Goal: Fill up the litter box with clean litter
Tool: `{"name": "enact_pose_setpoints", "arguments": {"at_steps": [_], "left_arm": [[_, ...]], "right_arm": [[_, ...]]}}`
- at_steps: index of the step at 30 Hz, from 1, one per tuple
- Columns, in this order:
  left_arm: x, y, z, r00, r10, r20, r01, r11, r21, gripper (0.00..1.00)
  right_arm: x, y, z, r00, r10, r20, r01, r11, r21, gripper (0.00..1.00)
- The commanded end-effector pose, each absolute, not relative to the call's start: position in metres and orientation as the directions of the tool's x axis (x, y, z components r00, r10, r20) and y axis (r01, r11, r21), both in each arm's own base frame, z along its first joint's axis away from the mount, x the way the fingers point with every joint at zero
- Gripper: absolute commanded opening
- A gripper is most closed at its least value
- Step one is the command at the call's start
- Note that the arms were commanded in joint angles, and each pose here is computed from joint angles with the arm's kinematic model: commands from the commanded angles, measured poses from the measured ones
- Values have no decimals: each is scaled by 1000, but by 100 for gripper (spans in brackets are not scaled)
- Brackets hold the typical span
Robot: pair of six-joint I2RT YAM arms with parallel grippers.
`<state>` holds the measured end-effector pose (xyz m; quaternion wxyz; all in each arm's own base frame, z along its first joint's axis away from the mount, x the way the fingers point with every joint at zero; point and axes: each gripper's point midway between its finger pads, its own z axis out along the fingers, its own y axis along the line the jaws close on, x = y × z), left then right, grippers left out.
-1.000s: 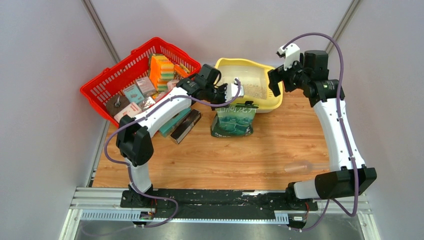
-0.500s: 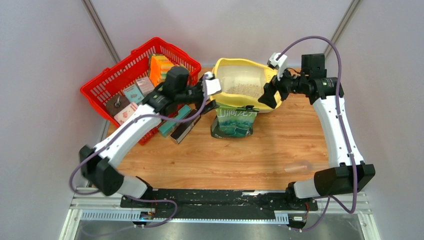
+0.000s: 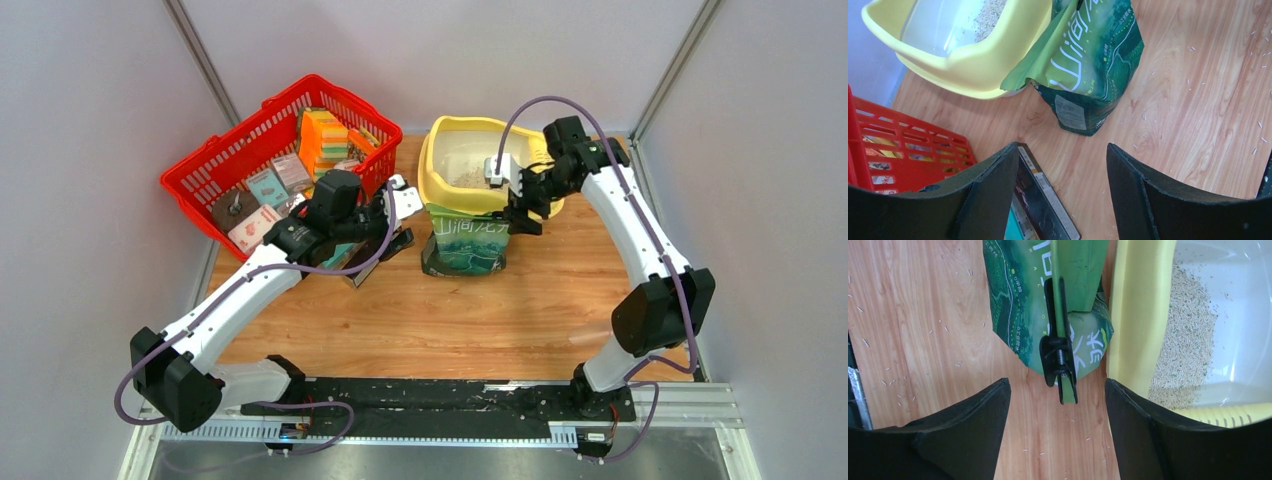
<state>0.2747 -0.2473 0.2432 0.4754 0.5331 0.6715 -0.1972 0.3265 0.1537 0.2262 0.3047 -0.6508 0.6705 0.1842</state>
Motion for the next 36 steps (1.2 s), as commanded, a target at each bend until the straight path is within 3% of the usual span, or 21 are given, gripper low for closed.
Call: {"name": "enact_pose_setpoints", "arguments": {"at_steps": [1, 4, 12, 14, 20, 24, 25, 28, 36], "left_arm": [[277, -248, 254, 17, 498, -867, 893, 383, 237, 72], [277, -247, 254, 21, 501, -865, 892, 381, 242, 72], [275, -248, 251, 12, 498, -867, 896, 379, 230, 72], [275, -248, 252, 12, 494, -869, 897, 379, 228, 72], [274, -249, 248, 4, 495, -869, 901, 375, 218, 72], [274, -250, 247, -1, 492, -871, 902, 376, 212, 71], [274, -250, 247, -1, 492, -871, 902, 376, 212, 72], [274, -250, 246, -1, 494, -869, 903, 374, 212, 71], [272, -250, 243, -9, 496, -868, 906, 371, 203, 71]], "right_arm": [[336, 163, 232, 176, -780, -600, -954, 15, -299, 71], [336, 169, 230, 180, -780, -599, -952, 14, -304, 63], [332, 175, 233, 228, -782, -580, -923, 15, -384, 56], [333, 174, 233, 230, -788, -570, -919, 17, -394, 49], [332, 176, 235, 229, -790, -569, -912, 31, -410, 41], [331, 178, 233, 231, -794, -563, -912, 24, -408, 22], [331, 178, 237, 235, -794, -560, -909, 25, -417, 13], [331, 176, 245, 233, -797, -558, -900, 41, -434, 2], [293, 161, 283, 217, -795, -566, -905, 53, -421, 0]]}}
